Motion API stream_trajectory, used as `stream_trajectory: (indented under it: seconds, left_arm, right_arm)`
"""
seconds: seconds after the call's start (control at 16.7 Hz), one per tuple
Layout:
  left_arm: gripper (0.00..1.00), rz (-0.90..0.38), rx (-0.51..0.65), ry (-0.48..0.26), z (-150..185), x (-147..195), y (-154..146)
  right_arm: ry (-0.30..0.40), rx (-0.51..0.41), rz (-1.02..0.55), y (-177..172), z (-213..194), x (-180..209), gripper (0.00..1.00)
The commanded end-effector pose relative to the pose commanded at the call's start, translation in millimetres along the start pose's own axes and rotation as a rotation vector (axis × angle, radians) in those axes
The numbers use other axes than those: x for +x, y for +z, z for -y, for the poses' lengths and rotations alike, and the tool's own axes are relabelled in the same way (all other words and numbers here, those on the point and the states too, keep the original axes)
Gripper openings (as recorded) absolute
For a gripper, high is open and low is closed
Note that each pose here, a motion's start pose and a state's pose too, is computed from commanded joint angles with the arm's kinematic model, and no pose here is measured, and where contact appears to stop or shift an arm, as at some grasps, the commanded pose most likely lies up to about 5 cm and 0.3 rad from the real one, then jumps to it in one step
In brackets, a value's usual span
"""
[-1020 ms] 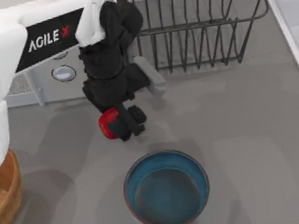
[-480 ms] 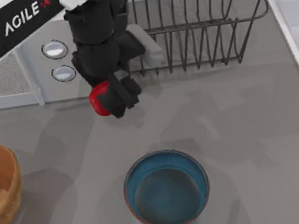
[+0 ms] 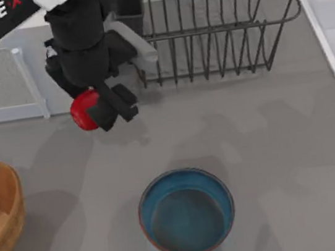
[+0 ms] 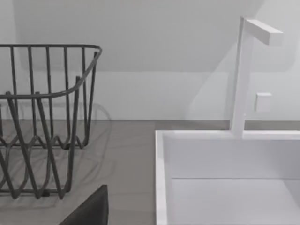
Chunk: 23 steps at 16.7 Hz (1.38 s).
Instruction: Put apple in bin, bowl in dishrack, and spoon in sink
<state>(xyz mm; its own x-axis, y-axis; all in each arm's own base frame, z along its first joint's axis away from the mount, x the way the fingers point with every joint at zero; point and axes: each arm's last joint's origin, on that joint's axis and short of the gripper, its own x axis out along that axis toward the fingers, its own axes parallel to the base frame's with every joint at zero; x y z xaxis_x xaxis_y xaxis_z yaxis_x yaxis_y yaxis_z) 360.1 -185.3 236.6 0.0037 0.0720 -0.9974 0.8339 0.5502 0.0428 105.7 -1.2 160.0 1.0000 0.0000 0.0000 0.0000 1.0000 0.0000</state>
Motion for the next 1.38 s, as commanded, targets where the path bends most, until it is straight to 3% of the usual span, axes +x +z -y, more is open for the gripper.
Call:
stream_trajectory:
  seconds: [0.42,0.72,0.84,1.14,1.38]
  left_arm:
    - [0.00,-0.131,-0.609,0.144,-6,-20,-108]
    - [0.00,-0.204,-0.912,0.166,-11,-18,-155]
    - [0.00,-0.201,-0.964,0.165,-11,-19,-163]
    - [0.00,-0.199,-0.957,0.165,-12,-18,-162]
    - [0.00,-0.196,-0.963,0.166,-13,5,-168]
  right_arm:
    - [0.000,0.000,0.000,0,0,0,1.00]
    - [0.000,0.000,0.000,0,0,0,1.00]
    - [0.000,0.000,0.000,0,0,0,1.00]
    - [0.000,0.000,0.000,0,0,0,1.00]
    - [0.000,0.000,0.000,0,0,0,1.00]
